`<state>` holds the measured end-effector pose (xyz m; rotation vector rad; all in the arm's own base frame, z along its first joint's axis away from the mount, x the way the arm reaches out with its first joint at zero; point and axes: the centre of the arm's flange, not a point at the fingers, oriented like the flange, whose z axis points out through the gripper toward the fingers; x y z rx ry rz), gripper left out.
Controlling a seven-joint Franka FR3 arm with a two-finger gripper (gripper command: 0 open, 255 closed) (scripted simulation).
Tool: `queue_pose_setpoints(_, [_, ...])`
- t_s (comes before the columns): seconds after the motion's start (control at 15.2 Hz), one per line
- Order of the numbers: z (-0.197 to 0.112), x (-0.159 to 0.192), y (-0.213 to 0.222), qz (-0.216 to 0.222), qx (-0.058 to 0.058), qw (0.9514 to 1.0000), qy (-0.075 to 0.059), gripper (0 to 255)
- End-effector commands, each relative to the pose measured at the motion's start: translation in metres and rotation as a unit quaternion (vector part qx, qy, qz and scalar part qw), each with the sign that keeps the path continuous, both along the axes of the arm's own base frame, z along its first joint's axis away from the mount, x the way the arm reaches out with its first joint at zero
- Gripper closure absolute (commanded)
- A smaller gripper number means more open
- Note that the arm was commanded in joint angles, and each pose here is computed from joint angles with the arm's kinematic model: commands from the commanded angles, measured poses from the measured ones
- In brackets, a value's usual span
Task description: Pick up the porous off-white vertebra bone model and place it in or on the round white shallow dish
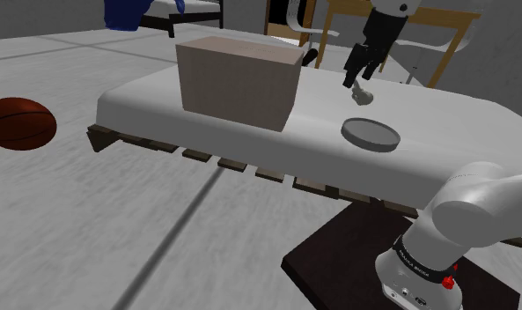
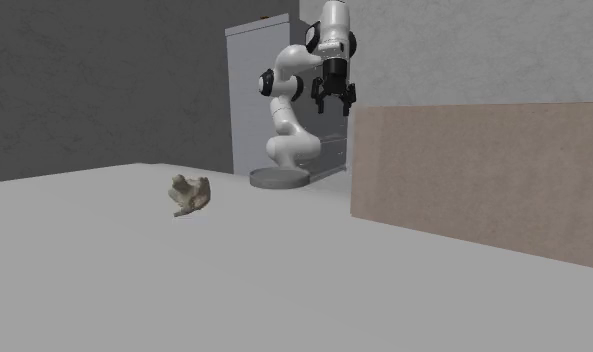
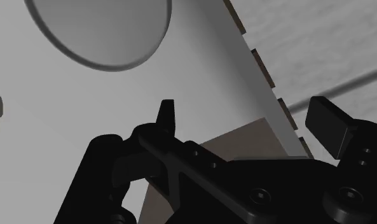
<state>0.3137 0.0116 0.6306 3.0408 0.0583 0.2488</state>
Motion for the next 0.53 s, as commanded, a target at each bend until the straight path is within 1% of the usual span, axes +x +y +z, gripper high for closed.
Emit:
queue_pose_setpoints(0.0, [0.0,0.0,0.0,0.0,0.0,1.0,0.0,0])
queue_pose_setpoints(0.46, [-0.021,0.027,-0.088,-0.005,0.01,0.9999,-0.006,0])
